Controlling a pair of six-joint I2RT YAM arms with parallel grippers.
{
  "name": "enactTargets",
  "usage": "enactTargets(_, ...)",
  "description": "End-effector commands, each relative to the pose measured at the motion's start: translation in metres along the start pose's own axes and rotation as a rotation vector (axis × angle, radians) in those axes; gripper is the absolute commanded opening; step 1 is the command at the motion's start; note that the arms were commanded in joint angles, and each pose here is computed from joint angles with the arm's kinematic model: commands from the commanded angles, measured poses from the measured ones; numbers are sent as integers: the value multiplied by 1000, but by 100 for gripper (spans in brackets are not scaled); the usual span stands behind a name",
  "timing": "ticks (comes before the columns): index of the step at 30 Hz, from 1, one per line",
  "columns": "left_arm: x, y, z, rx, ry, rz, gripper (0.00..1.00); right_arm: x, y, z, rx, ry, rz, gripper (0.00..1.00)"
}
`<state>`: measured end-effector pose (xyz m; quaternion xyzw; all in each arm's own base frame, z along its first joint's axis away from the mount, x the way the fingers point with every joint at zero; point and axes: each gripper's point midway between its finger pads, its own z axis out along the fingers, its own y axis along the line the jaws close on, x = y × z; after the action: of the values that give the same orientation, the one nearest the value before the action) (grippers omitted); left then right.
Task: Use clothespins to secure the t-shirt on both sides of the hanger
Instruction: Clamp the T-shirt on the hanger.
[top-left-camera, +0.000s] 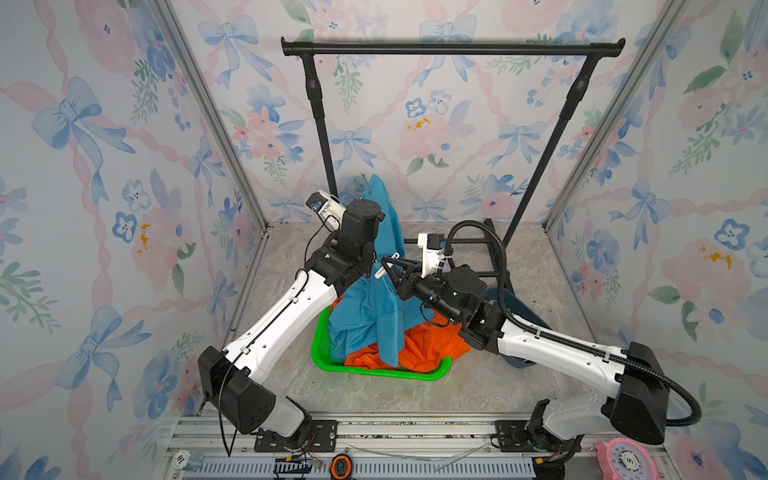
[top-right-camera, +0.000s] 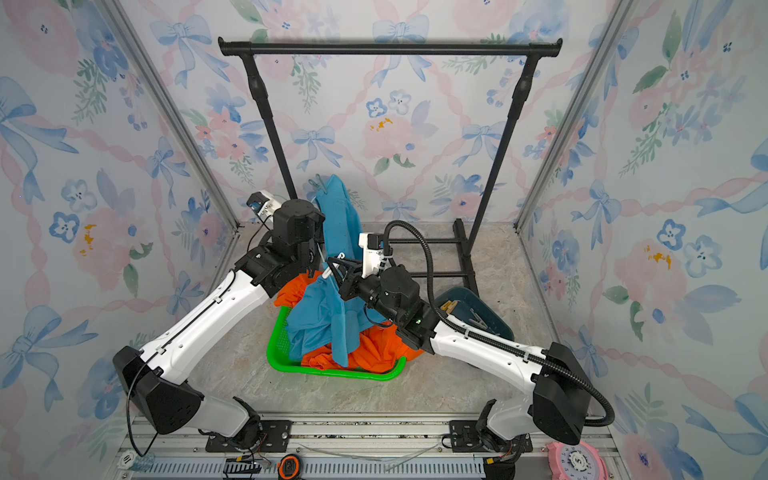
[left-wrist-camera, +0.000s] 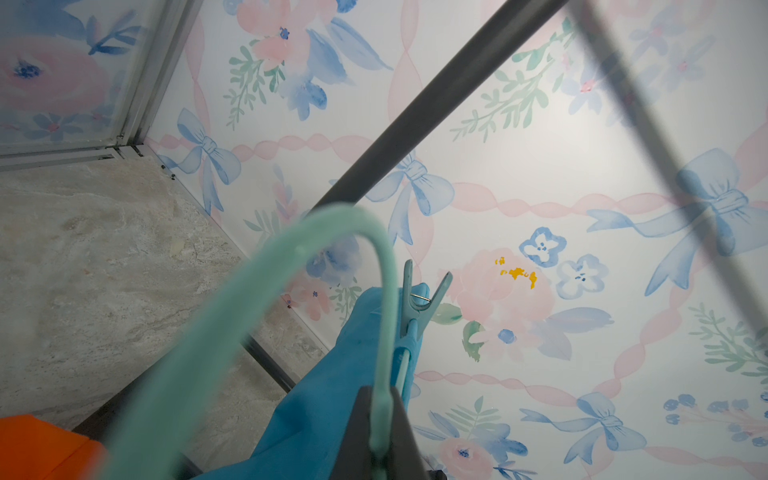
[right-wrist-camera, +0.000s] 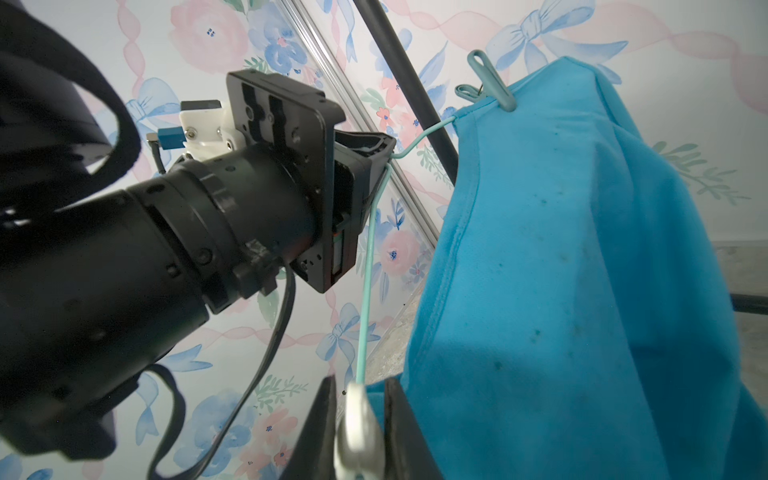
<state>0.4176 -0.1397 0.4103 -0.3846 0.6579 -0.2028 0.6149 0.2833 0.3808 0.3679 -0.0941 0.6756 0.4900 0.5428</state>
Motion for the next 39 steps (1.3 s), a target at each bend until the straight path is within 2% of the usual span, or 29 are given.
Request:
enactTargets(1,-8,-3,2,4,-29,-39,0,-27,19,-7,-28,-61,-38,8)
enactTargets(10,-21,-15,-4,24,-39,-54,0,-17,6,-2,-1,-82,-53,6)
enactTargets(27,-19,-12,-11,18,-32,-58,0,-32,15,33,-39,-142,-63,4)
enactTargets(39,-21,-2,-8,-1,-36,-49,0,-65,34,17,-89,-174,-66,4)
